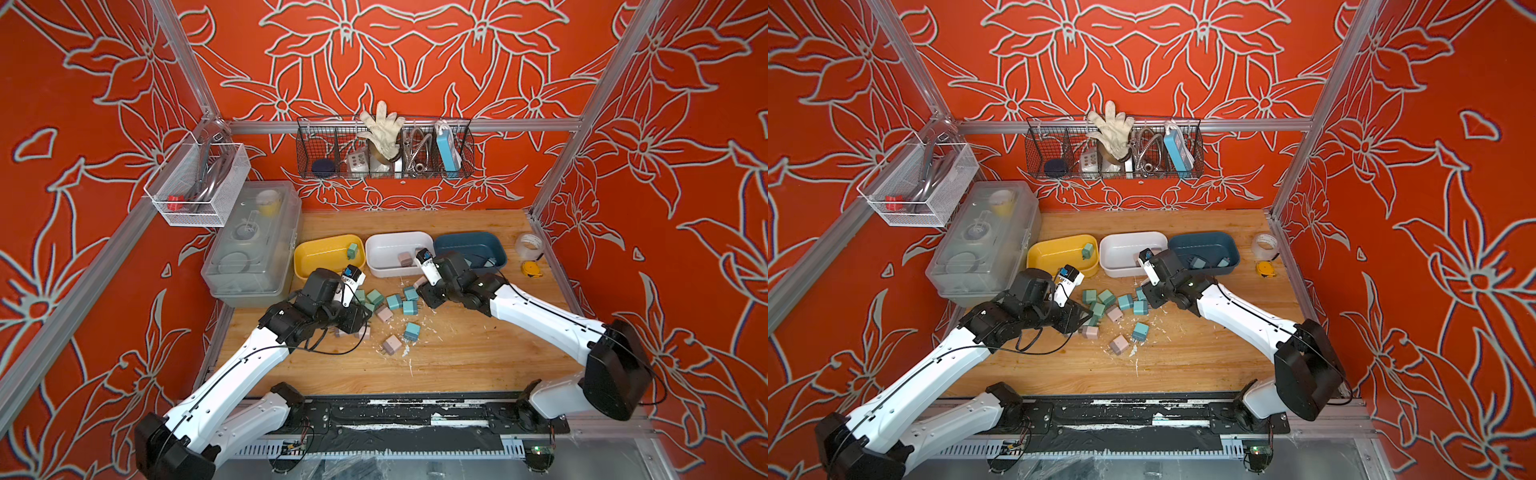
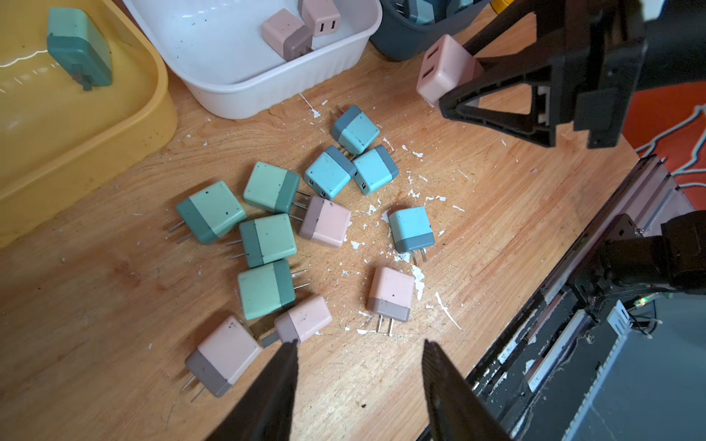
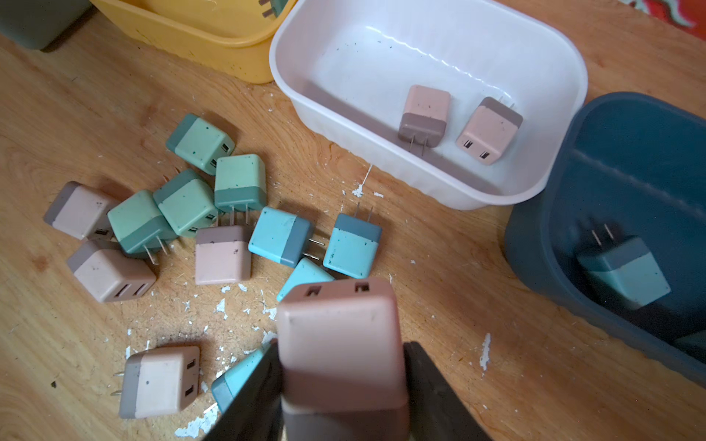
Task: Place the plugs by color into the storage box
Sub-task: Pick up the plug from the center of the board, then place the plug in the storage box.
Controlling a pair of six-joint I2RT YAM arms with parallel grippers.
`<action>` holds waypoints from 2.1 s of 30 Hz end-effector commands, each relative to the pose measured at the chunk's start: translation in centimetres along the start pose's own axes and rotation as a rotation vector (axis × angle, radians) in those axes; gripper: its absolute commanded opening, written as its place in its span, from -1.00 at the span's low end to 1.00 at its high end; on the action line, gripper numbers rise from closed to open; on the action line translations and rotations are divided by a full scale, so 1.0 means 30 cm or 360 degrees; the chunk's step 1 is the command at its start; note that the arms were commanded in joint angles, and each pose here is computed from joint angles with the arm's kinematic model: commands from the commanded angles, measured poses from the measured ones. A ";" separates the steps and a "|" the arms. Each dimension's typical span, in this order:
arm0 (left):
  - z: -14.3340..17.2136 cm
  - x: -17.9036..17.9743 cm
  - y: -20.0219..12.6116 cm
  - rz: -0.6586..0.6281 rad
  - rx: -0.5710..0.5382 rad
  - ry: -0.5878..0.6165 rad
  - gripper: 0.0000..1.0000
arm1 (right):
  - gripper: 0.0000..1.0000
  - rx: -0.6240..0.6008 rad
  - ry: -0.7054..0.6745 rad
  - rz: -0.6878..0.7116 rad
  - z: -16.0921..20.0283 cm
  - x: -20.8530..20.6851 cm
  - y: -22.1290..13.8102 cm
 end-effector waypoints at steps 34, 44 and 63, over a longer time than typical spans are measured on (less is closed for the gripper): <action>-0.089 -0.014 0.032 -0.0011 -0.0127 0.0000 0.17 | -1.00 0.0155 -0.0121 0.0148 -0.311 -0.126 0.308; -0.196 -0.022 0.039 -0.0110 -0.0212 -0.0029 0.18 | -1.00 0.0196 -0.0074 0.0124 -0.343 -0.162 0.409; -0.224 0.033 0.040 -0.0008 -0.0342 -0.0199 0.18 | -0.67 0.0223 -0.0042 0.0069 -0.363 -0.187 0.639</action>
Point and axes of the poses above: each gripper's point midway between its finger pads, its own y axis out along the fingers, its own x axis along the line the jaws close on, z = x × y, the point moved 10 cm from there along -y, back along the fingers, and after that the axes turned 9 degrees about -y, right-handed, at the moved point
